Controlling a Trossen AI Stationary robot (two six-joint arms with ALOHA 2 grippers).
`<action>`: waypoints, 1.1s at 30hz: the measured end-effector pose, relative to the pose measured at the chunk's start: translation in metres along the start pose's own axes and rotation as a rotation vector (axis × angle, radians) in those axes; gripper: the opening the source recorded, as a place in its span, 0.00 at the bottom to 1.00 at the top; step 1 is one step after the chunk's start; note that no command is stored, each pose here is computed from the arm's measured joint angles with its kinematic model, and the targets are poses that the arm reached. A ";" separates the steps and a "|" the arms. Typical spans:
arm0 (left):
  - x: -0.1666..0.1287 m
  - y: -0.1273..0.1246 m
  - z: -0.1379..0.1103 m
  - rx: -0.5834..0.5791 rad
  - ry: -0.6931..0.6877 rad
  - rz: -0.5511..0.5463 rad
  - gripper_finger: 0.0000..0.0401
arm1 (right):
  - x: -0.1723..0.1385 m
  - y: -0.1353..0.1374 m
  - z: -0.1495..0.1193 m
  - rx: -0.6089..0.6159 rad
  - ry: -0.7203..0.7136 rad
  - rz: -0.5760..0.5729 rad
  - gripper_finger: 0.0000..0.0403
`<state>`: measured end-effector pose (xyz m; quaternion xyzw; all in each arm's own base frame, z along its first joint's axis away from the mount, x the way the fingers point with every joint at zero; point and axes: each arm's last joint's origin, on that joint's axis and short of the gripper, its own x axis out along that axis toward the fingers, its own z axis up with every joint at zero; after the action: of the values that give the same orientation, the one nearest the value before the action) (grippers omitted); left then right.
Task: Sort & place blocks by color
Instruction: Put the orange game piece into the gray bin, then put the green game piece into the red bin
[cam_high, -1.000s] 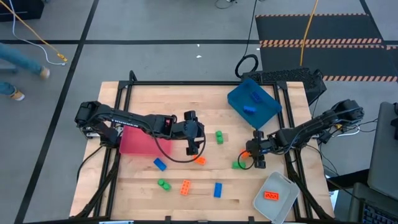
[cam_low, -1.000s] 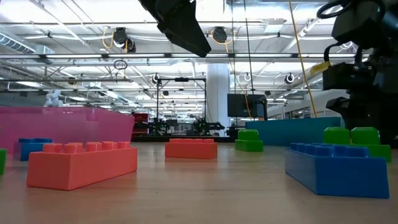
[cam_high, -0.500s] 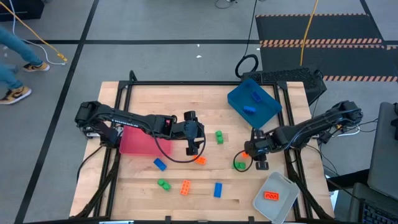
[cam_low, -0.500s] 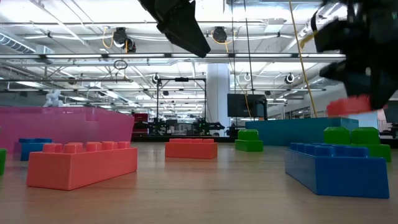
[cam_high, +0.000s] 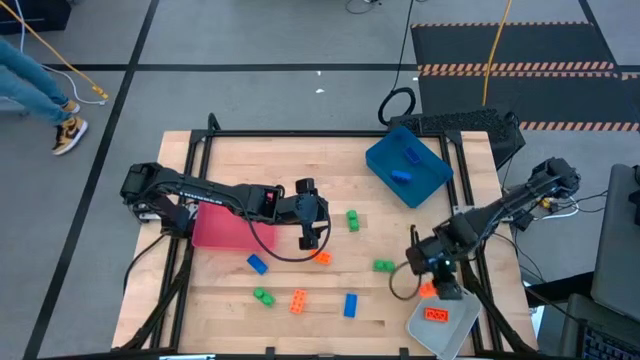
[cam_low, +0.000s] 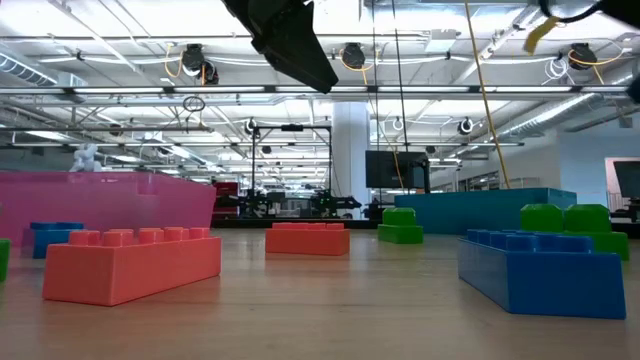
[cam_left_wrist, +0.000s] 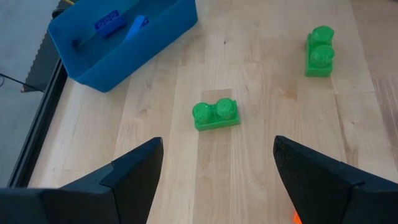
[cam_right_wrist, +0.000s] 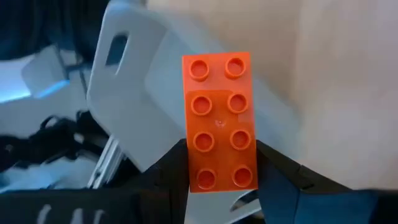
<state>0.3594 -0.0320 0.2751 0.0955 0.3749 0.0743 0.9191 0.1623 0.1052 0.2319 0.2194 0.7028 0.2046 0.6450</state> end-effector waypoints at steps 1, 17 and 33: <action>0.000 0.000 0.000 0.001 0.000 0.000 0.77 | 0.001 0.003 -0.003 0.006 0.017 0.011 0.33; 0.001 0.002 0.000 0.022 0.002 0.005 0.77 | 0.020 0.030 -0.034 0.139 0.003 -0.120 0.33; 0.000 -0.001 -0.005 -0.017 0.051 -0.003 0.77 | 0.028 0.025 -0.039 0.192 -0.002 -0.169 0.56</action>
<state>0.3557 -0.0324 0.2714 0.0854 0.3979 0.0785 0.9101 0.1227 0.1418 0.2267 0.2203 0.7346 0.0812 0.6366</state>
